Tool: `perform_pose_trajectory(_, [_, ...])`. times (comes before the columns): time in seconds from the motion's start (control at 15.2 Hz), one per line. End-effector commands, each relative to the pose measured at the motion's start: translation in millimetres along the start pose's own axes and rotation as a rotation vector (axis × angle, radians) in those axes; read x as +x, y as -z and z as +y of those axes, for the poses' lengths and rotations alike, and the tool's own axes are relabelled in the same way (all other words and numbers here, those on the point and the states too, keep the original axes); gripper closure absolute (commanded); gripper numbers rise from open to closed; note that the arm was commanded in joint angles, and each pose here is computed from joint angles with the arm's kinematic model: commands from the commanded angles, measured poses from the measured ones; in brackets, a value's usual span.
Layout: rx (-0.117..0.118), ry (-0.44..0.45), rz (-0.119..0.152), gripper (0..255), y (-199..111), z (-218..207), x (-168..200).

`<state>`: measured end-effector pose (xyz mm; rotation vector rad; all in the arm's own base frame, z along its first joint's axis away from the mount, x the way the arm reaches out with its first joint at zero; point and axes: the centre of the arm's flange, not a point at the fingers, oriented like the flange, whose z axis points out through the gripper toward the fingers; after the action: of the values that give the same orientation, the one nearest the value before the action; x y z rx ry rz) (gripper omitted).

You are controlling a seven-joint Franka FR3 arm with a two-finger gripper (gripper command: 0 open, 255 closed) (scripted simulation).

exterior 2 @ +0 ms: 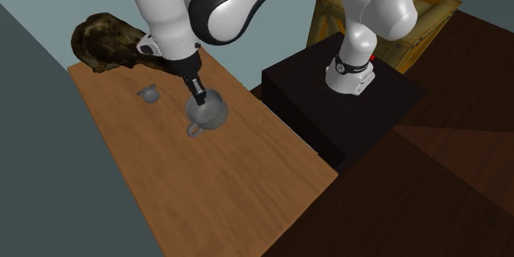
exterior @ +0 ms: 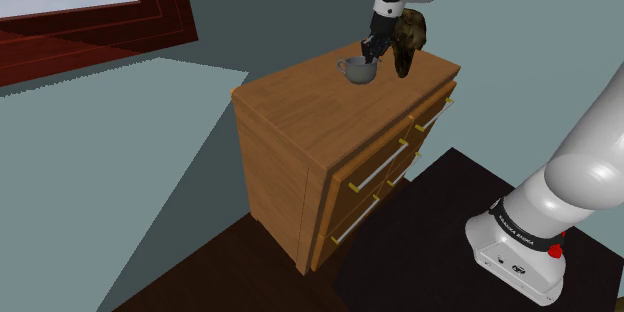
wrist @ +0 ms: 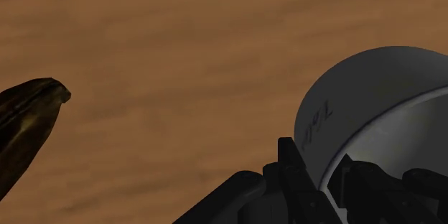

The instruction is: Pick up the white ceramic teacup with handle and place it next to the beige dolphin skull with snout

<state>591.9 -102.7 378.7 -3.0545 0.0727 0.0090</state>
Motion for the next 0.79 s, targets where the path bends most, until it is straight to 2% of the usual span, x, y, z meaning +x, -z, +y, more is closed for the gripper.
perform_pose_trajectory(0.0, [0.0,0.0,0.001,255,-11,1,0])
perform_pose_trajectory(0.26, [0.0,0.0,0.001,255,-30,2,0])
perform_pose_trajectory(0.73, [0.0,0.0,0.001,255,-30,2,0])
